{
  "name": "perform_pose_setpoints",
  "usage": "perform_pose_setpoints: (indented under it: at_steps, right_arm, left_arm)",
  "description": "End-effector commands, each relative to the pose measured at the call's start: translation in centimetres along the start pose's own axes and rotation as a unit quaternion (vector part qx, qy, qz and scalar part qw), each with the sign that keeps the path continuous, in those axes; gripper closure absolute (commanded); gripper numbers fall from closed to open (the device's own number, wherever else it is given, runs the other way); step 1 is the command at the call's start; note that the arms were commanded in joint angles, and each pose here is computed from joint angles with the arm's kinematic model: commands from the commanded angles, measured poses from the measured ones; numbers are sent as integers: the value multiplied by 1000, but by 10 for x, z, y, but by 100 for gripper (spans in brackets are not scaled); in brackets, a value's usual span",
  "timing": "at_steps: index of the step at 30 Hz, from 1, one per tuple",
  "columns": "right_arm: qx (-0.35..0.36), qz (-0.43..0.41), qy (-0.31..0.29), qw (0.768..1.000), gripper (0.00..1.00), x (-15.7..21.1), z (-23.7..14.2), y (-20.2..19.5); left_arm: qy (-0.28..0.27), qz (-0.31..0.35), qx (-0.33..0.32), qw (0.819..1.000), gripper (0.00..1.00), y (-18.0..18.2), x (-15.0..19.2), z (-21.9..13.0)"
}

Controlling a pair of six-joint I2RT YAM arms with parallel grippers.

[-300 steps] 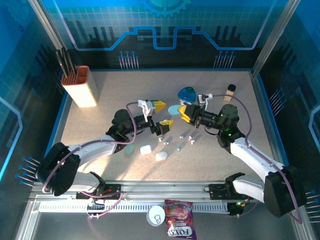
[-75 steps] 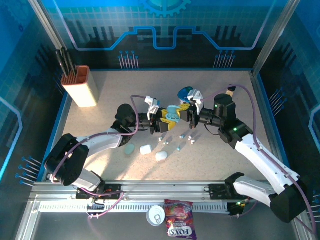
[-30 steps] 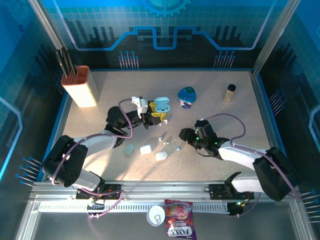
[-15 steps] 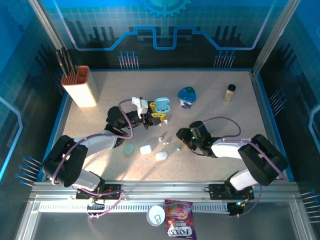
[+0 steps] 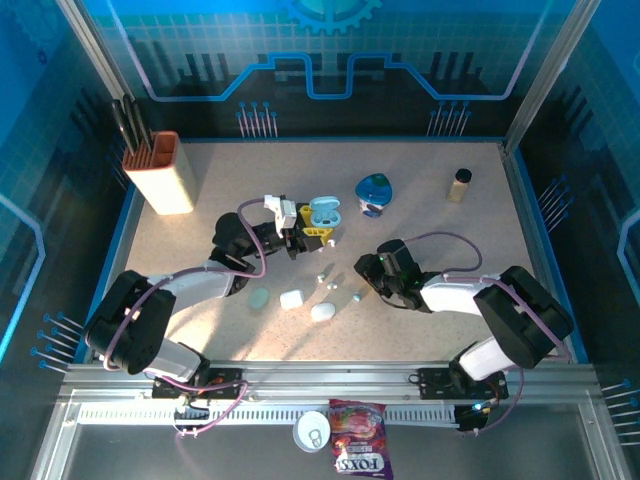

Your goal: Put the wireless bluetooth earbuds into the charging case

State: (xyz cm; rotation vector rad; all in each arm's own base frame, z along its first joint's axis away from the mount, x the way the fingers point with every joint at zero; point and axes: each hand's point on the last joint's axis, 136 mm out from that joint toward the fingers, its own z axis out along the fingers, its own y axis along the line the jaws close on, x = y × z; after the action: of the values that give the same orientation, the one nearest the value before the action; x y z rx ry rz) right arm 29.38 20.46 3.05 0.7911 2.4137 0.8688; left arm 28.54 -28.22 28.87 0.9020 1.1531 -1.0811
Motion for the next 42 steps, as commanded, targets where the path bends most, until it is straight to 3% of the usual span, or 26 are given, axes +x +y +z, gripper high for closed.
perform_pose_setpoints:
  at_steps: [1,11,27,42]
  right_arm:
    - [17,-3,-18,1000,54,-11,3,-3]
    - [17,-18,-9,1000,56,-12,9,-3]
    - [34,-19,1,999,85,-9,16,-13]
    - [119,-138,-30,983,85,-25,-29,-4]
  left_arm:
    - [-10,27,19,999,62,-10,-9,0]
    - [-10,24,22,999,62,-11,-8,1]
    - [-12,21,25,999,62,-12,-8,2]
    - [19,37,-20,999,63,5,19,2]
